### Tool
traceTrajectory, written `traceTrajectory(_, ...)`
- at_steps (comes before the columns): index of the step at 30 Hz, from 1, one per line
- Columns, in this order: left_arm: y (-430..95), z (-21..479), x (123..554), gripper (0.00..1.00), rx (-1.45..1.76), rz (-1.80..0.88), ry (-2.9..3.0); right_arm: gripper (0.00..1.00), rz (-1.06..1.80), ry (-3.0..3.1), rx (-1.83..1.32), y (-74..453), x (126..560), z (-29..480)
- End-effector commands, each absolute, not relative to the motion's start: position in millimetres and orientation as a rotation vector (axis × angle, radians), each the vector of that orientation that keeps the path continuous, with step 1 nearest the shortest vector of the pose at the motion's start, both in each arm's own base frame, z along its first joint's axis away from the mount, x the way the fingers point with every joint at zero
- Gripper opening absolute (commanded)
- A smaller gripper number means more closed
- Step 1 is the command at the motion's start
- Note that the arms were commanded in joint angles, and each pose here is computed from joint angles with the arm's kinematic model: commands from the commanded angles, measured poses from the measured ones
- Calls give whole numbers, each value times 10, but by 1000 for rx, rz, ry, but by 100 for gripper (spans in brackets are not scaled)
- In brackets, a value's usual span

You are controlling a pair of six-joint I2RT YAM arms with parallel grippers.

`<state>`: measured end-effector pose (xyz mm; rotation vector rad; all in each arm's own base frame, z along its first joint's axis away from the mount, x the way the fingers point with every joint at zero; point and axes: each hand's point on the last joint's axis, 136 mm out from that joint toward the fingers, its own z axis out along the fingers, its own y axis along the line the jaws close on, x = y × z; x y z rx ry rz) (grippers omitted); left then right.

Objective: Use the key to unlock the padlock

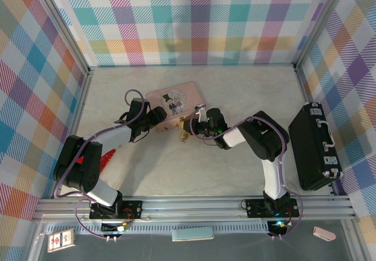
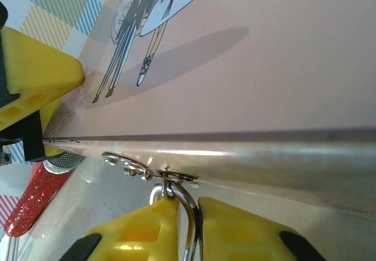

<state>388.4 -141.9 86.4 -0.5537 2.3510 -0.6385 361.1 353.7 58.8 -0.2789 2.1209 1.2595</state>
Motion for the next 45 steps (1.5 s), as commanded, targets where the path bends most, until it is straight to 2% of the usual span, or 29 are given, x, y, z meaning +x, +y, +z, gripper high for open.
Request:
traceTrajectory(1,-1319,577,3633,74,-593,-539,2459,13,1249,2178,-235,3496,3544,451)
traceTrajectory(14,-1342,541,3605,74,-615,-529,2462,0,1219,2209,-28,3461,3604,436)
traceTrajectory(45,-1401,393,3504,74,-720,-499,2469,0,1228,2194,520,3324,3733,342)
